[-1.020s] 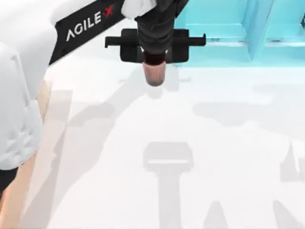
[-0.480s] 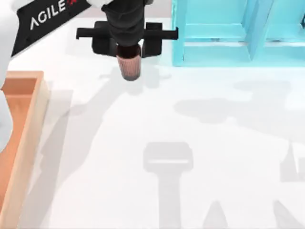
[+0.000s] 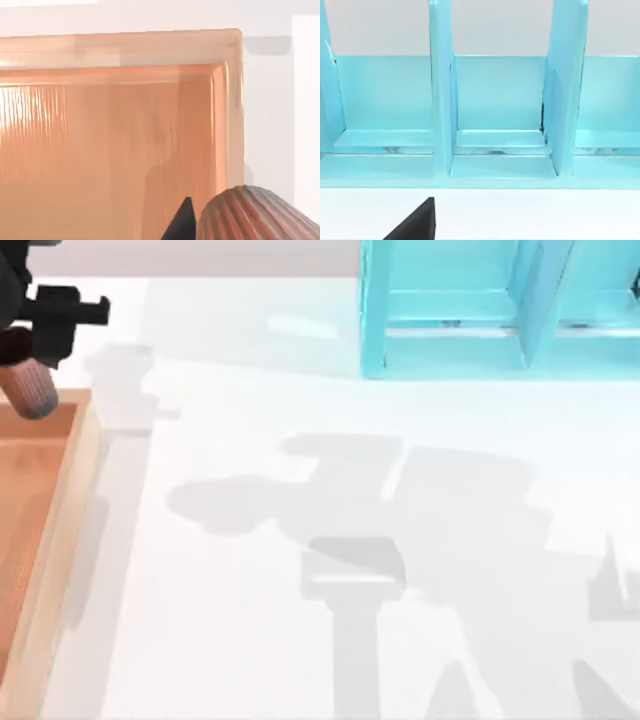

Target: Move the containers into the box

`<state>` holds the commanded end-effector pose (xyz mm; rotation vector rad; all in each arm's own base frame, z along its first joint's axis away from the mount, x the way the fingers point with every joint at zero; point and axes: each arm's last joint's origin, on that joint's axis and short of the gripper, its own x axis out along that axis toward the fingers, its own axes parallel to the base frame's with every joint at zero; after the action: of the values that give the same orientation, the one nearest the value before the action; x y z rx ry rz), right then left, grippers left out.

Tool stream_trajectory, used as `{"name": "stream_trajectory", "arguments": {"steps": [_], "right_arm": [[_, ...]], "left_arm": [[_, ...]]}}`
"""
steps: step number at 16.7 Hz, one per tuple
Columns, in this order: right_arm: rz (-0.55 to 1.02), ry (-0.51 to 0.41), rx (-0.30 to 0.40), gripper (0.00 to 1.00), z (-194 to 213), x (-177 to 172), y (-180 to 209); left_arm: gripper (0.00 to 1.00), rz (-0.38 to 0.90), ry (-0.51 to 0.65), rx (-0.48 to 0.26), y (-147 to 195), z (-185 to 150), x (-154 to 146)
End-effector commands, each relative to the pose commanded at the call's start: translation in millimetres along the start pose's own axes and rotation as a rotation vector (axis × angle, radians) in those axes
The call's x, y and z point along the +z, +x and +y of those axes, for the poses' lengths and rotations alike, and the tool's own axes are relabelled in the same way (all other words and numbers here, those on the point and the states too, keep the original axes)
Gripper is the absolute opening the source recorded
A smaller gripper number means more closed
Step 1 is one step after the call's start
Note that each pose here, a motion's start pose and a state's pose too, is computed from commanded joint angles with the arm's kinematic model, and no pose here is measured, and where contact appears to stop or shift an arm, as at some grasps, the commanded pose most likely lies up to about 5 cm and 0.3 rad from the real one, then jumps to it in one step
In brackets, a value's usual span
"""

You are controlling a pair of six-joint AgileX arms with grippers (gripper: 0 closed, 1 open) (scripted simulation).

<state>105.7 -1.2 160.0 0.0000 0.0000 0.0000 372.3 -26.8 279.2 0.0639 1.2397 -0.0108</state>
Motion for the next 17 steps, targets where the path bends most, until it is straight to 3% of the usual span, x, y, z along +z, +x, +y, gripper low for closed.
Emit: {"name": "stream_trajectory", "arguments": {"steps": [3, 7, 14, 17], "right_arm": [[0.000, 0.000, 0.000, 1.00, 0, 0, 0], [0.000, 0.000, 0.000, 1.00, 0, 0, 0], [0.000, 0.000, 0.000, 1.00, 0, 0, 0], [0.000, 0.000, 0.000, 1.00, 0, 0, 0]], "left_arm": [[0.00, 0.012, -0.006, 0.004, -13, 59, -37], [0.00, 0.018, -0.017, 0.007, -24, 102, -81], [0.00, 0.022, -0.016, 0.009, -24, 109, -91], [0.00, 0.027, -0.017, 0.007, -9, 109, -93]]}}
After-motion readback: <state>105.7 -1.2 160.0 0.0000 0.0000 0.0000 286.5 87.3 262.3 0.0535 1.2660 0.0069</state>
